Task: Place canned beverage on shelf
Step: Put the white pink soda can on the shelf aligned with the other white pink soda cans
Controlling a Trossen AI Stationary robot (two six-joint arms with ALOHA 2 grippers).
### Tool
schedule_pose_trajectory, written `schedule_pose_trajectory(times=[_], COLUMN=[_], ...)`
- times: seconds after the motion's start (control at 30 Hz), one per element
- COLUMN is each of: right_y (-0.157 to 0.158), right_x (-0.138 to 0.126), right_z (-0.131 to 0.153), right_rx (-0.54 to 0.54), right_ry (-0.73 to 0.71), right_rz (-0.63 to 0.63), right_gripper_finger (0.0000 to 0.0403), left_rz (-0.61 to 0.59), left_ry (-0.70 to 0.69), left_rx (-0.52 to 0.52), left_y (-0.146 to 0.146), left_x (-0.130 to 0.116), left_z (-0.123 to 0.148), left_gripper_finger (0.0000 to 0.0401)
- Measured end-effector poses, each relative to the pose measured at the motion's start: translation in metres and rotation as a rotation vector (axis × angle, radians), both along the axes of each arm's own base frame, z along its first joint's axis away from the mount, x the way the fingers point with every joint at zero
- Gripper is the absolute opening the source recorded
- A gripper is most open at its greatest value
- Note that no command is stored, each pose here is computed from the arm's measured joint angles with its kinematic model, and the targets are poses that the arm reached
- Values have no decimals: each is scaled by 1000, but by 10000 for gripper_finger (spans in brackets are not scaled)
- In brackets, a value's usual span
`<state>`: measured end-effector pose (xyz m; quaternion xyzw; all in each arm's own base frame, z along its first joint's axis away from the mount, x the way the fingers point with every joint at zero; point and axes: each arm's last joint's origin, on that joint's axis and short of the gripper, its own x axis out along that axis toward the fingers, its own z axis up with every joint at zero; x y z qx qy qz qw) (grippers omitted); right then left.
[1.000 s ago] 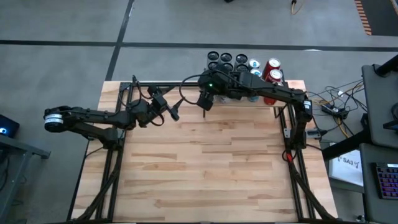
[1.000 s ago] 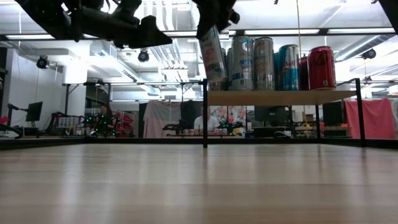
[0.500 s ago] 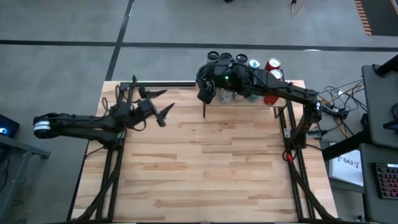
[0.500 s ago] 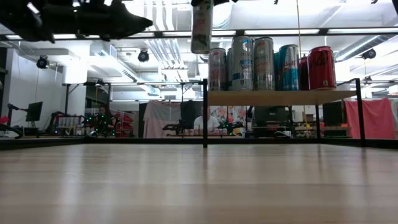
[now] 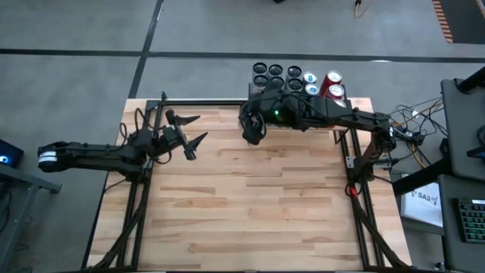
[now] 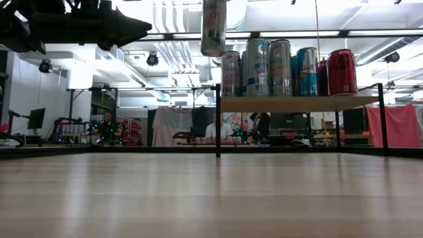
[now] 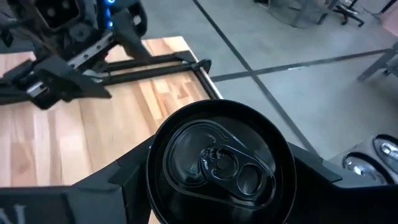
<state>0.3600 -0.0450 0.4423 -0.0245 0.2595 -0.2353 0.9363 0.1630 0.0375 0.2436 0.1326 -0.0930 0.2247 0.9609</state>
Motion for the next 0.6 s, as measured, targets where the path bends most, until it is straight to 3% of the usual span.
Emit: schedule_pose_trajectory(times=[0.27, 0.6], right_y=[-1, -5], right_x=[4, -4], right_z=[-27, -52], right_rx=[-11, -66], right_ry=[79, 67], right_rz=[-60, -88], right_gripper_finger=[243, 243], left_rz=[-1, -2], left_ry=[-1, -28], left_rx=[-5, -1], left_y=[0, 0], left_x=[0, 0], left_z=[0, 2], left_gripper_finger=[291, 291])
